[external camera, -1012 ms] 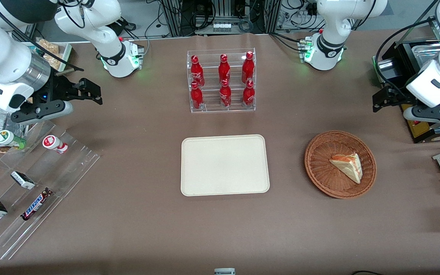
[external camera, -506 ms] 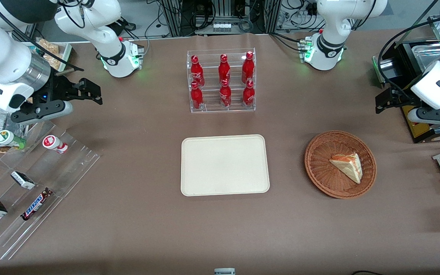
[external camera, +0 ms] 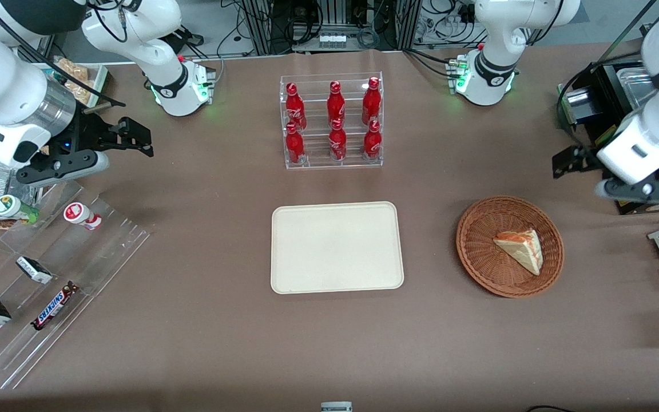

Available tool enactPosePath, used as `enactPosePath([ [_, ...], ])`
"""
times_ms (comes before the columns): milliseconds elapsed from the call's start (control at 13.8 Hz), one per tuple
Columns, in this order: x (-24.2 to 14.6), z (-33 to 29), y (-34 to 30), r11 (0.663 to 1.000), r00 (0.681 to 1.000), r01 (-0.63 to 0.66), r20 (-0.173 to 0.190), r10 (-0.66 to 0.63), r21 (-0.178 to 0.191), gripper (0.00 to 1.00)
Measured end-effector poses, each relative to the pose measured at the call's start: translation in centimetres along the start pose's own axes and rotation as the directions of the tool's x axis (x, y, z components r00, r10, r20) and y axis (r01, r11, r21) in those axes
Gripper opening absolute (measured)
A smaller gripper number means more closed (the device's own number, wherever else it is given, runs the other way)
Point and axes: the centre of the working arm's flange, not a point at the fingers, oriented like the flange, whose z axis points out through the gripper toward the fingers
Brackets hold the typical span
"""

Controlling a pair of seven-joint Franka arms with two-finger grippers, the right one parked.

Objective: Place sandwich from basket to tray
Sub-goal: 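Move the left gripper over the sandwich in the wicker basket, then lower the left gripper and close it on the sandwich wedge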

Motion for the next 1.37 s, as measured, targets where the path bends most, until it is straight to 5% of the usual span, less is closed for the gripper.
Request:
enactPosePath([
  [289,1.3,10.0,0.2,0.998,0.997,0.067,-0.048,-0.067,-0.001,1.0],
  [578,0.4,18.2,-0.3,0.969,0.958,0.245,-0.143,-0.247,-0.031,1.0],
  [723,0.4,20.6,-0.8,0.882,0.871,0.466,-0.139,-0.471,-0.066,1.0],
  [1012,1.7,23.3,-1.9,0.595,0.582,0.791,-0.125,-0.803,-0.144,1.0],
  [1157,2.0,25.0,-2.5,0.536,0.523,0.831,-0.115,-0.844,-0.15,0.93],
  [1373,2.4,27.0,-2.6,0.492,0.481,0.857,-0.106,-0.87,-0.153,0.59],
])
